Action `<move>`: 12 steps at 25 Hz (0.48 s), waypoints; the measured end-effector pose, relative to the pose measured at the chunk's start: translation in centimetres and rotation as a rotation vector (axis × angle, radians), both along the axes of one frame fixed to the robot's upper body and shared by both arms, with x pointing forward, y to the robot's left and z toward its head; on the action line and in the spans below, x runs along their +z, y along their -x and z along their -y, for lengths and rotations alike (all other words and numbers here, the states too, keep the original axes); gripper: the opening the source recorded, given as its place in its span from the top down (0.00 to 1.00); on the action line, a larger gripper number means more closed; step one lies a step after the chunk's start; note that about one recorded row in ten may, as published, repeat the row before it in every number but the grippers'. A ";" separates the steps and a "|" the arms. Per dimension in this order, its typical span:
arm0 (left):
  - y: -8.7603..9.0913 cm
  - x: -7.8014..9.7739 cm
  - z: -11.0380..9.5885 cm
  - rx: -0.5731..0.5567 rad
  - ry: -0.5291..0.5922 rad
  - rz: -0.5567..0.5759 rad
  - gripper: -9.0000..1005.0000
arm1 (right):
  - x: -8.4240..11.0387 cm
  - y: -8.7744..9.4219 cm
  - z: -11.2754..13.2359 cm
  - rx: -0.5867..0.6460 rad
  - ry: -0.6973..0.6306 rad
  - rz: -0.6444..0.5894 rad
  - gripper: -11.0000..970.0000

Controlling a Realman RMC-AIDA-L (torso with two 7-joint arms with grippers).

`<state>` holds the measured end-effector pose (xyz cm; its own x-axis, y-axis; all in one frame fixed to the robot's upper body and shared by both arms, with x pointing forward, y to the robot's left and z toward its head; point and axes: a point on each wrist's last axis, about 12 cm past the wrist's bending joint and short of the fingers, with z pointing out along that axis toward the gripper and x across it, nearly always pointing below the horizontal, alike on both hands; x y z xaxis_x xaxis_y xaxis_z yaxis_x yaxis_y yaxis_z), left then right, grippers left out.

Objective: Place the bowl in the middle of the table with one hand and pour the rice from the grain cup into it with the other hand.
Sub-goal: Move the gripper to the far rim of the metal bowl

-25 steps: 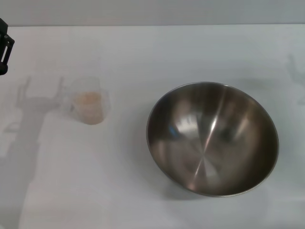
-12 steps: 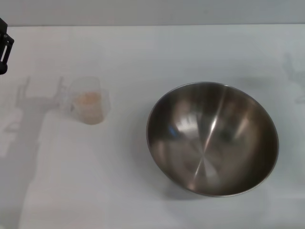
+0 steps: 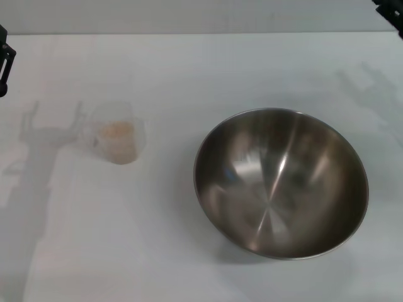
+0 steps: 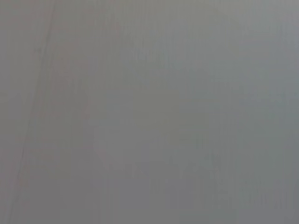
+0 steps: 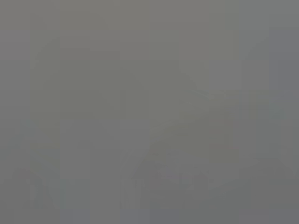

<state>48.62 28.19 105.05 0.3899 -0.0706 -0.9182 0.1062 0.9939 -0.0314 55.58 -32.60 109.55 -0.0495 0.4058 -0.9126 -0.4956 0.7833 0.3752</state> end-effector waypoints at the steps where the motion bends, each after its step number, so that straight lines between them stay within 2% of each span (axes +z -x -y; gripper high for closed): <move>1: 0.0 0.0 0.0 0.000 -0.001 0.000 0.15 | 0.4 0.0 0.3 0.040 -0.004 -0.017 0.16; 5: 0.0 0.0 0.0 0.001 -0.003 0.000 0.15 | 1.8 -0.3 1.1 0.190 0.011 -0.076 0.17; 12: 0.0 0.0 -0.1 0.002 -0.005 0.000 0.15 | 2.3 -1.9 1.0 0.376 0.099 -0.222 0.17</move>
